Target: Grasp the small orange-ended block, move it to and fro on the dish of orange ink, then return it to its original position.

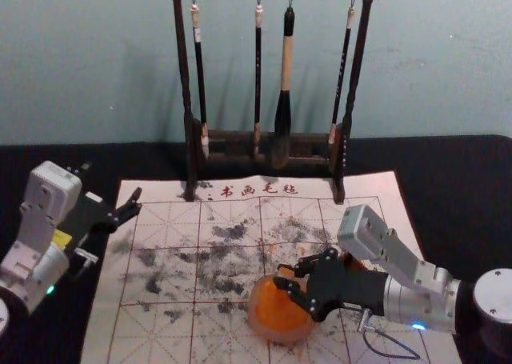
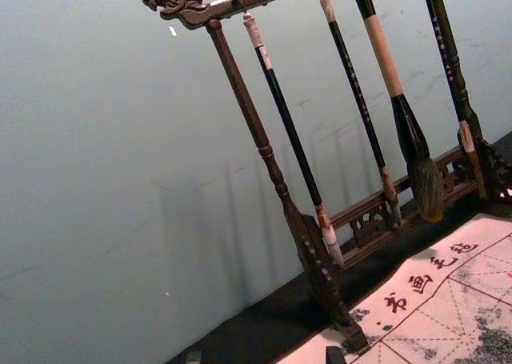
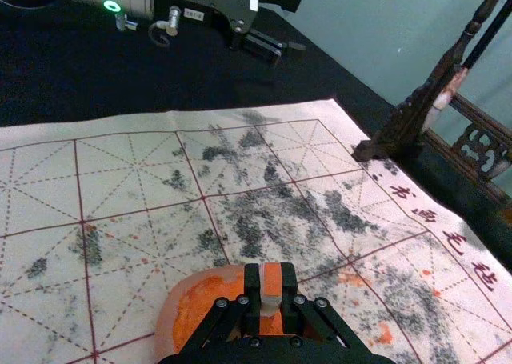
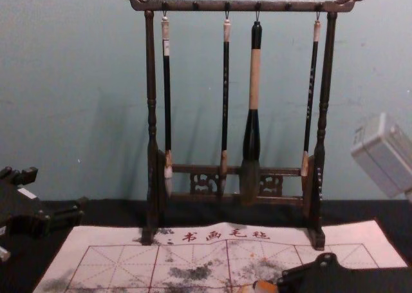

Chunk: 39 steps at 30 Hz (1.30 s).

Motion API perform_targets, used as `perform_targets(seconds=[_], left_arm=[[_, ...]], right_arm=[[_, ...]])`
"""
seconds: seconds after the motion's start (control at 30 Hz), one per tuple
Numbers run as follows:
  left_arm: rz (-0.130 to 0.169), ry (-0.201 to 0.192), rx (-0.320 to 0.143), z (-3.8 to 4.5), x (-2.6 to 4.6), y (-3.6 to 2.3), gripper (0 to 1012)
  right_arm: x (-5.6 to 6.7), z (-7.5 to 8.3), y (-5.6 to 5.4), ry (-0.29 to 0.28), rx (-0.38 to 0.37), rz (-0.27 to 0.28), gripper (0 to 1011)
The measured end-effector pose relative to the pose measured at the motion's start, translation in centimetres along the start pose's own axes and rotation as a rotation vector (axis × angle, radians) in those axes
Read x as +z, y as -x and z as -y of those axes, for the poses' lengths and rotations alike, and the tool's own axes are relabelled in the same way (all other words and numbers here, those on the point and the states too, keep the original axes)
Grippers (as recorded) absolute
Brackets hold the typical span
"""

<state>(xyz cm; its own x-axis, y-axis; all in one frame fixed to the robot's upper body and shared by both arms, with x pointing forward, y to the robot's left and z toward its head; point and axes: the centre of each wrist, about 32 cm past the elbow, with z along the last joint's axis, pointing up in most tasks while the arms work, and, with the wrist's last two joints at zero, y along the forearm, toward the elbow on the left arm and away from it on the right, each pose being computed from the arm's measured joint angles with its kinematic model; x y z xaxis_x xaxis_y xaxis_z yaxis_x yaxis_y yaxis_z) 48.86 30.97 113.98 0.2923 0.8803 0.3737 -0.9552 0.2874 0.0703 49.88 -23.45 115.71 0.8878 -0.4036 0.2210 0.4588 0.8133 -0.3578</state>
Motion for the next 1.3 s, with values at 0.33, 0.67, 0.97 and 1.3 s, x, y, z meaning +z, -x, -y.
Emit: perform_targets(seconds=[0.33, 0.67, 0.97, 1.3], left_arm=[[0.0, 0.0, 0.0, 0.0, 0.0, 0.0, 1001], [0.0, 0.0, 0.0, 0.0, 0.0, 0.0, 1001], [0.0, 0.0, 0.0, 0.0, 0.0, 0.0, 1001], [0.0, 0.0, 0.0, 0.0, 0.0, 0.0, 1001]], right_arm=[[0.3, 1.0, -0.1, 0.017, -0.01, 0.013, 99], [0.5, 1.9, 0.4, 0.014, 0.011, 0.018, 99], [0.5, 2.4, 0.8, 0.009, 0.038, 0.018, 99], [0.6, 2.1, 1.3, 0.006, 0.067, 0.023, 98]])
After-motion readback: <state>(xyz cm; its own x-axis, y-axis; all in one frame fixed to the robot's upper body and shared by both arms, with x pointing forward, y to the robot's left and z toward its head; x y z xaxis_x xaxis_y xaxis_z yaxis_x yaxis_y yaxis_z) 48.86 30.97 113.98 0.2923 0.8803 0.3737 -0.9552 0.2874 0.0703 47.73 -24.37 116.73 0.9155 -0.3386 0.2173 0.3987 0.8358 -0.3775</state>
